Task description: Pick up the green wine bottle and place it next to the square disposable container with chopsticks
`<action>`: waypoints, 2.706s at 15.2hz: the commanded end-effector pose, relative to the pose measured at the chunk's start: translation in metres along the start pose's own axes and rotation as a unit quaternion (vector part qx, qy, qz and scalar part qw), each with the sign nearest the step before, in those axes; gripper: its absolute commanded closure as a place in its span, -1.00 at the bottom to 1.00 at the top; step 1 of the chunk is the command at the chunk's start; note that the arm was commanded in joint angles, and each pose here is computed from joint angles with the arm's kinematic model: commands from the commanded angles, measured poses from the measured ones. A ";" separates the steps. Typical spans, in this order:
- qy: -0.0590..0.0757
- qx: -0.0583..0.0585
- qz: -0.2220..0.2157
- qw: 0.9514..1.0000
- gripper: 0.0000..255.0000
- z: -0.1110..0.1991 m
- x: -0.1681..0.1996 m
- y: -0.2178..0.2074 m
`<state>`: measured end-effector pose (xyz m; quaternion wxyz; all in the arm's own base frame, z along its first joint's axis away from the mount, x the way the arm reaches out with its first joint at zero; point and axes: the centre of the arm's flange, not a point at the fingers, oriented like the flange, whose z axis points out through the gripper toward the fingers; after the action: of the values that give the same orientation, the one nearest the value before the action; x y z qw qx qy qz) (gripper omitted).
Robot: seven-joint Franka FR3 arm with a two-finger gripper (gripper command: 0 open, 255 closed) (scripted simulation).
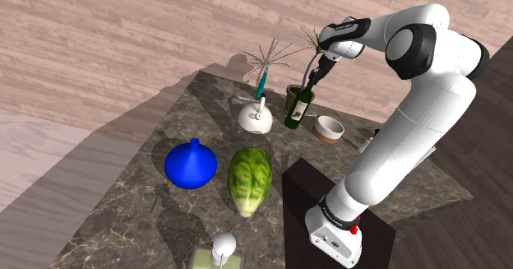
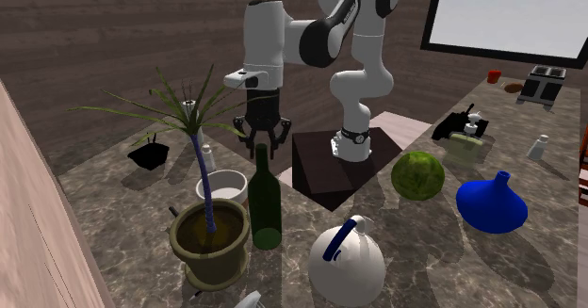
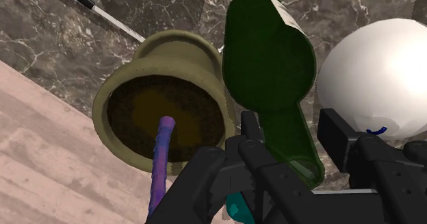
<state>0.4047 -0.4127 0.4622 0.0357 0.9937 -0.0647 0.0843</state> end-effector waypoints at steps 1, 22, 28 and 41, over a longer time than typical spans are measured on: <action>0.000 0.000 0.000 1.000 1.00 0.000 0.000 0.000; 0.000 0.000 0.000 1.000 1.00 -0.104 0.018 0.006; 0.000 0.000 0.000 1.000 1.00 -0.135 0.024 0.008; 0.000 0.000 0.000 1.000 1.00 -0.174 -0.048 0.060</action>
<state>0.3371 -0.4474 0.6306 0.0357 0.9937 -0.0656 0.0838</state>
